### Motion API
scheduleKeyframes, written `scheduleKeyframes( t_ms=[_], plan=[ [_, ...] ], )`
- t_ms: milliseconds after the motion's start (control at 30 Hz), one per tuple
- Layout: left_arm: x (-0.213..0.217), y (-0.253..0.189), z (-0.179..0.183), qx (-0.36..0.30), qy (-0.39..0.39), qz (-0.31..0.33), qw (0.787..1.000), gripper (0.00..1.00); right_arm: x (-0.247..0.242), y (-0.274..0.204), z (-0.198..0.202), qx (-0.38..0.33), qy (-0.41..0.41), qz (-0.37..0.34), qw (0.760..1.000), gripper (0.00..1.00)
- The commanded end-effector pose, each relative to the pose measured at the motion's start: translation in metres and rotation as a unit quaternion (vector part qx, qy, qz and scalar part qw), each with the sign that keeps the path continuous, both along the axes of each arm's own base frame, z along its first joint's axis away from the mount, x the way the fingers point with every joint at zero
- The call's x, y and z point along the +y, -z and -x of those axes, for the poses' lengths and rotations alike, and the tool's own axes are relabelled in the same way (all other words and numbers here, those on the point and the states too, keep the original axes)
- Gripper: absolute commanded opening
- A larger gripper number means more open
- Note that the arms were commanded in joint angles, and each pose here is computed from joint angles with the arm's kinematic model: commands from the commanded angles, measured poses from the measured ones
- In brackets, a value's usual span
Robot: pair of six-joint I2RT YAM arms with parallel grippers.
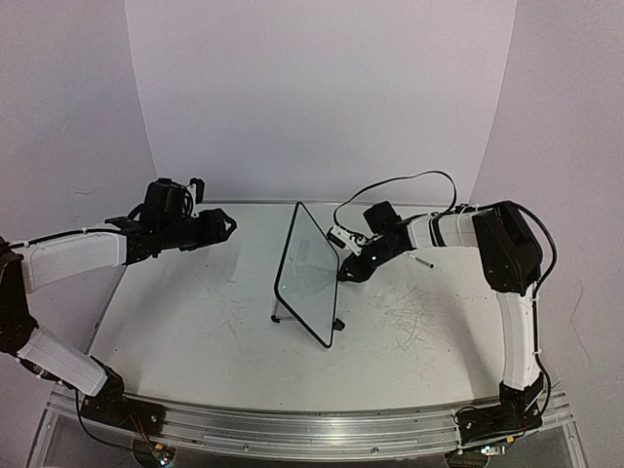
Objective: Write a sentence on the whiteboard
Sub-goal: Move the whiteboard to the center of the board.
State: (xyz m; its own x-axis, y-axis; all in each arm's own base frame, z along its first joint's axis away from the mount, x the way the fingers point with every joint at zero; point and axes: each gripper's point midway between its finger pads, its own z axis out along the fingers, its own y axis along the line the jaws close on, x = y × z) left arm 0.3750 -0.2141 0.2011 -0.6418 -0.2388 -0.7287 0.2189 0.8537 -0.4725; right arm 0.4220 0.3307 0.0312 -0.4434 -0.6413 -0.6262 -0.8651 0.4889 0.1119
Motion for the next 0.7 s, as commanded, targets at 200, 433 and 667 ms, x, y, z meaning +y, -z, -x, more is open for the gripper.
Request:
scheduleKeyframes(
  t_ms=[200, 433, 667],
  plan=[
    [0.009, -0.009, 0.003, -0.014, -0.008, -0.016, 1.000, 0.70, 0.011, 0.005, 0.011, 0.038, -0.010, -0.024, 0.999, 0.26],
    [0.013, -0.028, 0.004, -0.032, -0.019, -0.002, 0.999, 0.71, 0.012, 0.003, 0.014, 0.039, 0.006, -0.044, 0.998, 0.14],
    [0.016, -0.041, 0.010, -0.037, -0.030, 0.024, 0.999, 0.71, -0.003, -0.002, 0.017, 0.013, 0.079, -0.061, 0.995, 0.05]
  ],
)
